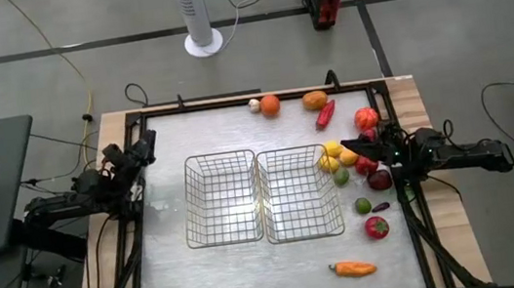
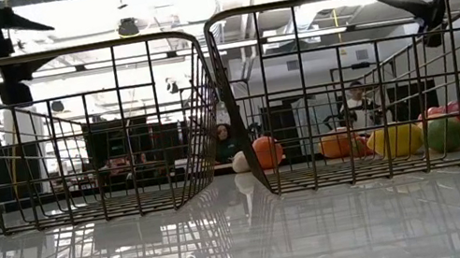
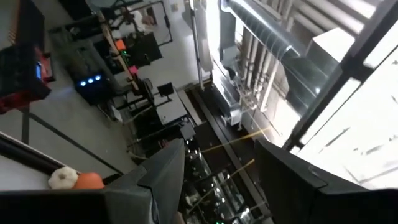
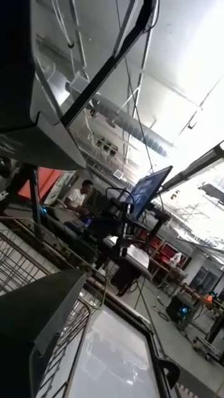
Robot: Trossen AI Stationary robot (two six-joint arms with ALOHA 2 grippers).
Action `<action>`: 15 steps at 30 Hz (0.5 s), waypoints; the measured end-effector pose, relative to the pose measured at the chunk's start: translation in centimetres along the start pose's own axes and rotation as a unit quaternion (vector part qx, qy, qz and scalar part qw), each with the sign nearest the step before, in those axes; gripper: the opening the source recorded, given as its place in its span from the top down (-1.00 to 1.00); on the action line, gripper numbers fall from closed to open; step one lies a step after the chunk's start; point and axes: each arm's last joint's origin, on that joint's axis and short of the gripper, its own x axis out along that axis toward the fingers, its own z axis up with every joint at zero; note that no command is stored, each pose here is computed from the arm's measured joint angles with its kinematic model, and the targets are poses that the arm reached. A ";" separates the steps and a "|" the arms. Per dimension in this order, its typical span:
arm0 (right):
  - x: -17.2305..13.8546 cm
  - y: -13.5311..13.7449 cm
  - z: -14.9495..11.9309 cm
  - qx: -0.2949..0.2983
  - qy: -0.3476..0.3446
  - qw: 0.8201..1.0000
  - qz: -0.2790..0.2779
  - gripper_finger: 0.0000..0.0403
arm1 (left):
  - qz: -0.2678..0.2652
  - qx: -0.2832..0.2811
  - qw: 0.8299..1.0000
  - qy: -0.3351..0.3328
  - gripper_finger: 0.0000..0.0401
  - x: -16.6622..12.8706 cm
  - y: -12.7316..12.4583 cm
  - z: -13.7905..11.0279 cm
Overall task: Sort produce into baskets
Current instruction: Put the garlic into the left wire basket
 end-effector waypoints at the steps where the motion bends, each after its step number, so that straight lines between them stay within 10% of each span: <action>1: 0.0 0.0 0.0 -0.003 0.000 1.000 0.000 -0.50 | 0.003 -0.006 1.000 -0.005 0.09 0.0 0.0 0.0; 15: 0.5 -1.4 1.0 -0.037 -0.116 0.983 -0.140 -0.50 | 0.082 -0.008 0.996 0.020 0.09 2.2 0.7 -1.5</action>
